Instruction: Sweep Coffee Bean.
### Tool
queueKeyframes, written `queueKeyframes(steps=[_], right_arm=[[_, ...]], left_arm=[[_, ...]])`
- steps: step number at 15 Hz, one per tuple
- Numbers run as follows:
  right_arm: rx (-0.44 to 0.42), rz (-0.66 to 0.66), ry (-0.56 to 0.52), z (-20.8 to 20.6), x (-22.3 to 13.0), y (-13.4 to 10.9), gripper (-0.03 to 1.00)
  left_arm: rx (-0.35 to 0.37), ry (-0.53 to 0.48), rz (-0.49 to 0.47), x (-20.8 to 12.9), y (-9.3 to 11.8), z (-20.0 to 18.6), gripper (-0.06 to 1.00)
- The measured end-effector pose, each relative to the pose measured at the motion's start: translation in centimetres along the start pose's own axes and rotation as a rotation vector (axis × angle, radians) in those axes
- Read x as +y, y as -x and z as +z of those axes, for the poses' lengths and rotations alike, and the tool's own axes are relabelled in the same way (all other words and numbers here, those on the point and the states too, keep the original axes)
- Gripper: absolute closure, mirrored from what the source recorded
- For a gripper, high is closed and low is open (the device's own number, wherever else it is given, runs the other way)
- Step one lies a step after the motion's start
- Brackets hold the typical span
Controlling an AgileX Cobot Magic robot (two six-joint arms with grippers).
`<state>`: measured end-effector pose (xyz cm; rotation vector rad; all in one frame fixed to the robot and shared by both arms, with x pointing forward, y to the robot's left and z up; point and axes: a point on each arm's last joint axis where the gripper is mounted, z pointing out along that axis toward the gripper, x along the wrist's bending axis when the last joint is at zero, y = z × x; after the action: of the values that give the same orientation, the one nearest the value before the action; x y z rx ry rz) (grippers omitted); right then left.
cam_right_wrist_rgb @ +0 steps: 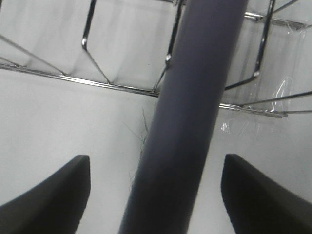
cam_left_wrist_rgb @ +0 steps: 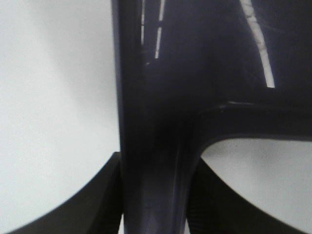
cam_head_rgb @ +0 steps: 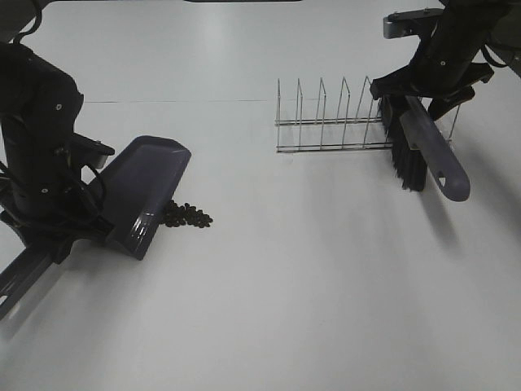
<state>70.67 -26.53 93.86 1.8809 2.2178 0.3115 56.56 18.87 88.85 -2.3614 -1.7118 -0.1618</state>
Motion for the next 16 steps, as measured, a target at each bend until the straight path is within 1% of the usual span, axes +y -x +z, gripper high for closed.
queueKeyframes(steps=[2, 4, 5, 7, 8, 9, 11, 13, 16], right_arm=[[0.002, 0.0, -0.024, 1.1, -0.3, 0.0, 0.32], [0.003, 0.0, -0.027, 1.2, -0.3, 0.0, 0.33], [0.002, 0.001, -0.027, 1.2, -0.3, 0.0, 0.35], [0.002, 0.022, -0.028, 1.2, -0.3, 0.0, 0.46], [-0.003, 0.046, -0.029, 1.2, -0.3, 0.0, 0.6], [-0.013, 0.074, -0.035, 1.2, -0.4, 0.4, 0.64], [-0.013, 0.091, -0.049, 1.1, -0.5, 0.5, 0.65], [-0.02, 0.097, -0.038, 0.2, -0.4, 0.6, 0.65], [-0.029, 0.083, 0.015, -3.0, 0.1, 0.7, 0.66]], left_arm=[[0.0, 0.0, 0.0, 0.0, 0.0, 0.0, 0.61], [0.0, 0.0, -0.002, 0.0, 0.0, 0.0, 0.61], [0.0, 0.0, -0.003, 0.0, 0.0, 0.0, 0.61], [-0.001, 0.0, -0.004, 0.0, 0.0, 0.0, 0.61], [-0.002, -0.001, -0.005, 0.0, 0.0, 0.0, 0.61], [-0.002, -0.001, -0.005, 0.0, 0.0, 0.0, 0.61], [-0.003, -0.001, -0.005, 0.0, 0.0, 0.0, 0.61], [-0.003, -0.001, -0.006, 0.0, 0.0, 0.0, 0.61], [-0.002, 0.002, -0.008, -0.1, -0.1, -0.5, 0.61]])
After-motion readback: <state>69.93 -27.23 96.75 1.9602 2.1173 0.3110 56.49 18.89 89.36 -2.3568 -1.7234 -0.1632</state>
